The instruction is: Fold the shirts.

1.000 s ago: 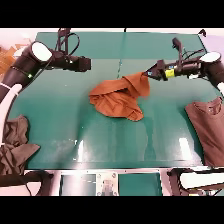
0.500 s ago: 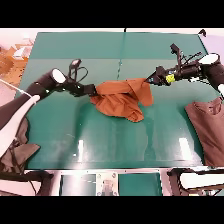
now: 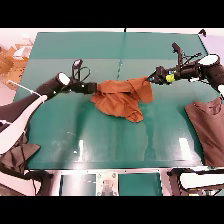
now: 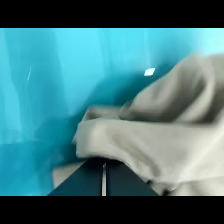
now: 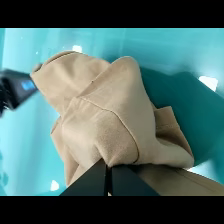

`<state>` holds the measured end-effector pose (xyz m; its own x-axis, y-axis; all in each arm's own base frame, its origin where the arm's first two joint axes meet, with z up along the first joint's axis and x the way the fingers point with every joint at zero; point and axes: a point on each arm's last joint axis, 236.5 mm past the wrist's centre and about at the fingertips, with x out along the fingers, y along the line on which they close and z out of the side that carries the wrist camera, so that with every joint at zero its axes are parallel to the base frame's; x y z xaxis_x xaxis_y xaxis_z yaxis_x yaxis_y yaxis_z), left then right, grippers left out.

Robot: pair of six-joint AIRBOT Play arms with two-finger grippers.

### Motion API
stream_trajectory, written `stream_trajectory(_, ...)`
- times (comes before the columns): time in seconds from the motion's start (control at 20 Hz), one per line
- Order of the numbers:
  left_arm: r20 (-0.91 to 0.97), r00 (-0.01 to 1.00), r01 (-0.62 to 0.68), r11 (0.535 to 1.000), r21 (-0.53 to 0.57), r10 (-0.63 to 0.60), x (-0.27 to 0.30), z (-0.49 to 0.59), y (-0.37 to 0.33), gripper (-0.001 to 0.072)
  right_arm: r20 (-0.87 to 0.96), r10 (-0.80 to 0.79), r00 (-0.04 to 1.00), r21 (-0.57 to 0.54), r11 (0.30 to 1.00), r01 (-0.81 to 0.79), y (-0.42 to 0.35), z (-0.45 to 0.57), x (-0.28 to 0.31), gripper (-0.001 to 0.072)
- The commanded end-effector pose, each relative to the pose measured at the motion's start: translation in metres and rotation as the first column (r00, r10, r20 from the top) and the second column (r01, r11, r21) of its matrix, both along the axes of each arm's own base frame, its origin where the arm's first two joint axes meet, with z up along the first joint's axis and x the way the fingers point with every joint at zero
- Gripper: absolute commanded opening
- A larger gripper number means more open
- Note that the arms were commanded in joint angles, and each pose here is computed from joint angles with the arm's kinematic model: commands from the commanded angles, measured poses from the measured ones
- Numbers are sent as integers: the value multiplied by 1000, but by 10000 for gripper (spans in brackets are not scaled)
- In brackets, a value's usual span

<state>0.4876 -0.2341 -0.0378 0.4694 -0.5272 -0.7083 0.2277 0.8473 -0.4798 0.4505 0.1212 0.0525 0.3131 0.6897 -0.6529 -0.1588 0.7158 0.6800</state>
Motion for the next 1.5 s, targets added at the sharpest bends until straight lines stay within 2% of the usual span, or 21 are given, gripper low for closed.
stream_trajectory(0.0,137,989,50,999,18,-52,19,53,-5,20,-1,8,1000,0,1000,-8,1,1,-2,17)
stream_trajectory(0.2,171,979,103,994,33,-108,8,88,-7,19,-9,16,1000,11,1000,-16,3,3,-5,17)
stream_trajectory(0.35,309,944,102,992,73,-120,6,153,3,19,57,5,998,7,1000,-5,-6,35,-2,16)
stream_trajectory(0.5,518,844,88,989,118,-137,-12,270,19,19,210,-13,978,-5,1000,15,-23,123,-4,17)
stream_trajectory(0.6,676,726,66,991,119,-130,-44,370,31,19,391,-40,919,-27,998,55,-34,208,-17,16)
stream_trajectory(0.8,906,418,24,997,67,-70,-152,548,64,19,729,-67,681,-61,985,162,-39,371,-95,17)
stream_trajectory(0.95,979,202,16,1000,9,-12,-240,634,88,19,909,-106,404,-15,958,285,-39,468,-170,17)
stream_trajectory(1.05,994,112,13,1000,-19,17,-279,661,100,19,967,-137,213,51,930,365,-40,515,-217,16)
stream_trajectory(1.15,996,88,14,1000,-23,22,-297,667,105,19,988,-136,75,89,891,445,-47,541,-249,17)
stream_trajectory(1.25,996,91,9,1000,-13,12,-301,665,106,19,992,-124,26,95,863,497,-55,548,-259,16)
stream_trajectory(1.35,994,110,-8,1000,5,-4,-293,658,106,19,990,-130,56,83,855,512,-62,540,-247,16)
stream_trajectory(1.45,988,156,-39,999,29,-23,-270,642,106,19,977,-160,139,68,857,511,-73,517,-217,16)
